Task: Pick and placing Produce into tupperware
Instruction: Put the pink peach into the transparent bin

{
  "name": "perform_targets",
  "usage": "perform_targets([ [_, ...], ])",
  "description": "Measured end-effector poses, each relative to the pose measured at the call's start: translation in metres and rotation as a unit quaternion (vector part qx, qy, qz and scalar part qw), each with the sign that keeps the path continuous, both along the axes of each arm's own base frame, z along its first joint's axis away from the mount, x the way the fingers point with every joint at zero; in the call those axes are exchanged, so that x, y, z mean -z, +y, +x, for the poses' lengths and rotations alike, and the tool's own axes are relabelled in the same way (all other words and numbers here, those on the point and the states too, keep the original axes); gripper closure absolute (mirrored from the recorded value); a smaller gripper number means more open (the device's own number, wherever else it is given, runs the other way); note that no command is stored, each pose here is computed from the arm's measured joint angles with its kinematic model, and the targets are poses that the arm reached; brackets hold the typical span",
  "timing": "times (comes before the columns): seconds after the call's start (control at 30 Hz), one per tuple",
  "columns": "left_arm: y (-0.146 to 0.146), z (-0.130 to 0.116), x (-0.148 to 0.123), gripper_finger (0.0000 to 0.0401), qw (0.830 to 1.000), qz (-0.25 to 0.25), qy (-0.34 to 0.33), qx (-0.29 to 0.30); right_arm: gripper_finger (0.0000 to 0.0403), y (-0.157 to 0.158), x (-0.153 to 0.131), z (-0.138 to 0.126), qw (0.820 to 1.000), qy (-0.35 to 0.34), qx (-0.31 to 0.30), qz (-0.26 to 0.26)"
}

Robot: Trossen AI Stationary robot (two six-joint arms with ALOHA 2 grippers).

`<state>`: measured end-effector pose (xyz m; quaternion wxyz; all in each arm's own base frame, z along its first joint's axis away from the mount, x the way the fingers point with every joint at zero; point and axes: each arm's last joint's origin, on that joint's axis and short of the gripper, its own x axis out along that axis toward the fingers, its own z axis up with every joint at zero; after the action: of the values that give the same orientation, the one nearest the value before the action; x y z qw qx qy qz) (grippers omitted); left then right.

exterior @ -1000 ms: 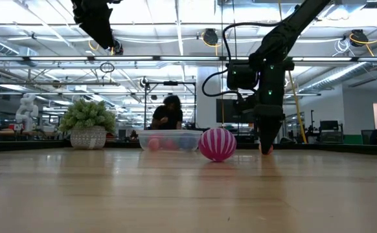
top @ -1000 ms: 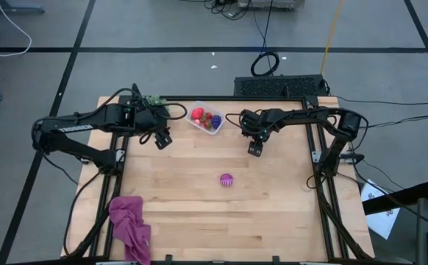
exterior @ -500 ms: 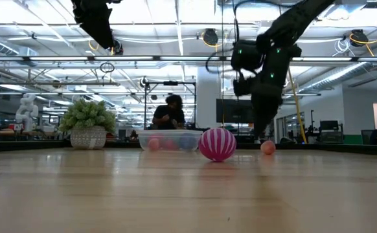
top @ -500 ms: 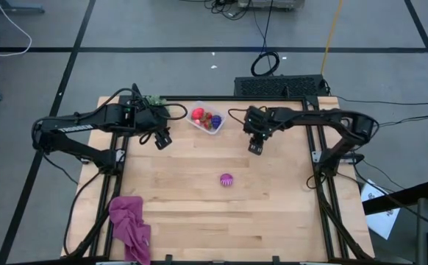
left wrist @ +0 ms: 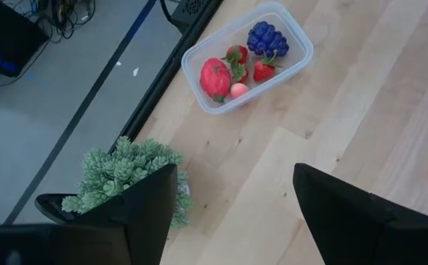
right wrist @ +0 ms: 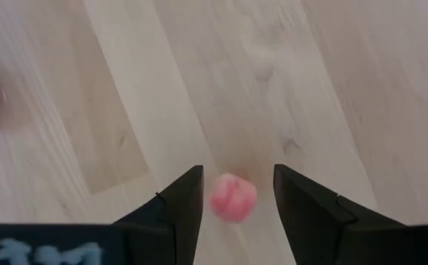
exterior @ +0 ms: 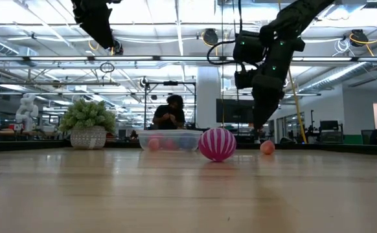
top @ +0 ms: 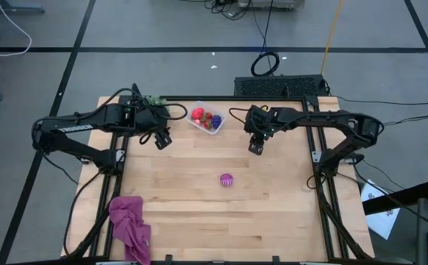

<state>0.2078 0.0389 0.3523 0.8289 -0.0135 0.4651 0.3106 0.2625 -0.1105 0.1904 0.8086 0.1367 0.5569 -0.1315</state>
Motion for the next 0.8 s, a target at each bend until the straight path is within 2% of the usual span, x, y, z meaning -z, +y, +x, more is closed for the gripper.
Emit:
perform_targets([
  [0.23,0.000,0.000,0.000,0.0128,1.000,0.000,0.000,0.000,0.0248,0.001,0.006,-0.003,0.999,0.032,0.001,0.014],
  [0.8,-0.001,0.000,0.000,0.0127,1.000,-0.012,-0.002,0.005,0.0247,-0.004,0.053,0.007,0.993,0.111,-0.003,0.047],
])
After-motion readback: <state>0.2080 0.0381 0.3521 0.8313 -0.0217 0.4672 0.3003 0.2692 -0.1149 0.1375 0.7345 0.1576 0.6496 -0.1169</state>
